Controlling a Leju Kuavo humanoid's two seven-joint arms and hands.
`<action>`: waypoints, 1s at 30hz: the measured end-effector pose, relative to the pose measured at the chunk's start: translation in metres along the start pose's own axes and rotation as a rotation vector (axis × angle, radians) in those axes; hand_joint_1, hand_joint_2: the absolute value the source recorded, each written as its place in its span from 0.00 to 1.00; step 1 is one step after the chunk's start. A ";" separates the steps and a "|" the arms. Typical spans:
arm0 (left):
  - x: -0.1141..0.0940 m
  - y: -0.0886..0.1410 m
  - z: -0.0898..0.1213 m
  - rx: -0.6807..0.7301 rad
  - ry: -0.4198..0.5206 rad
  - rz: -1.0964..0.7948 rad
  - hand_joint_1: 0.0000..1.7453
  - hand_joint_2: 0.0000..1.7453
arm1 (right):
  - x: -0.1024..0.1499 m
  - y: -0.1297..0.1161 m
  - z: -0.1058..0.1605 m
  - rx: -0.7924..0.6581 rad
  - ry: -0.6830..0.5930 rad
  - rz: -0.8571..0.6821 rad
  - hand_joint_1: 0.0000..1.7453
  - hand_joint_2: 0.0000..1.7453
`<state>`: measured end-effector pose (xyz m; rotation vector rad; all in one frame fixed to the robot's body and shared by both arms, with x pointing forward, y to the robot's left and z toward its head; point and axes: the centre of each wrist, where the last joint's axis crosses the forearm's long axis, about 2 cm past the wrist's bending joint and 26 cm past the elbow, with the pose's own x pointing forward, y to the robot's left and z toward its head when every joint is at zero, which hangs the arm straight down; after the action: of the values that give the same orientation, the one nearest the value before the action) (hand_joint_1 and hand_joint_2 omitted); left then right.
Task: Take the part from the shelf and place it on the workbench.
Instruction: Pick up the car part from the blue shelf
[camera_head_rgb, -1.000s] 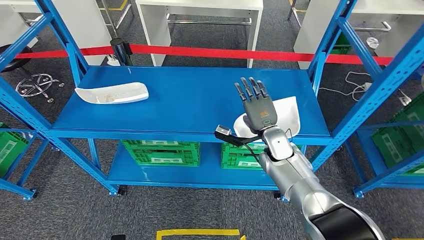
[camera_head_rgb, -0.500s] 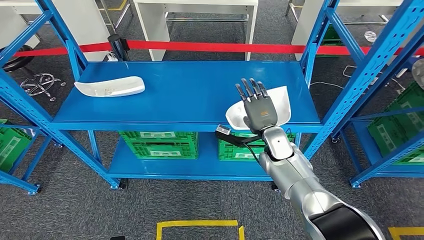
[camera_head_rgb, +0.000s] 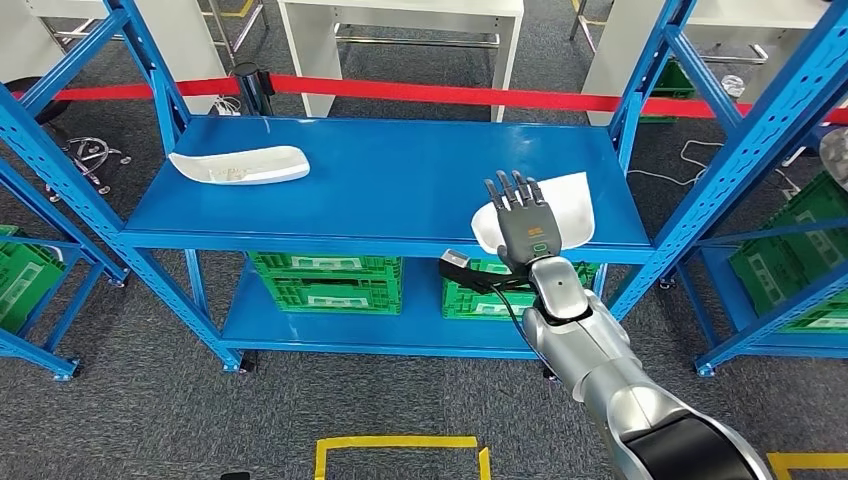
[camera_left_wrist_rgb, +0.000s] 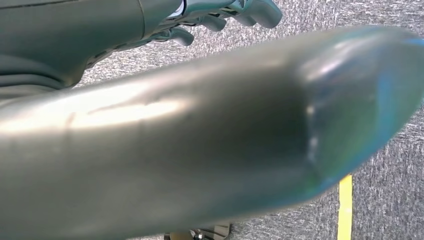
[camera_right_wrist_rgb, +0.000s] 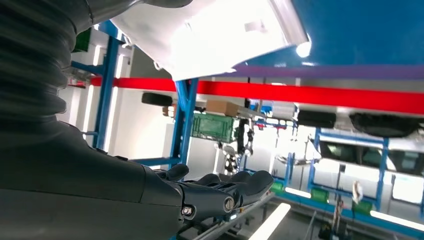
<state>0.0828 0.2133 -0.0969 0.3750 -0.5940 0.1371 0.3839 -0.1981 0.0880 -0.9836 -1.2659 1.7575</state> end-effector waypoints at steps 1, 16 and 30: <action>0.000 0.000 0.000 -0.001 -0.002 0.000 0.00 0.00 | 0.000 0.001 0.000 0.021 -0.001 -0.004 0.00 1.00; 0.003 -0.001 -0.001 -0.043 -0.048 -0.023 0.00 0.00 | -0.020 0.031 0.017 0.266 -0.158 -0.383 0.00 1.00; 0.002 -0.001 -0.001 -0.065 -0.083 0.004 0.00 0.00 | -0.028 0.037 0.020 0.322 -0.061 -0.311 0.00 1.00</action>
<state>0.0850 0.2124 -0.0969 0.3179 -0.6799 0.1067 0.3730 -0.2398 0.0614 -0.5226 -1.0630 1.6854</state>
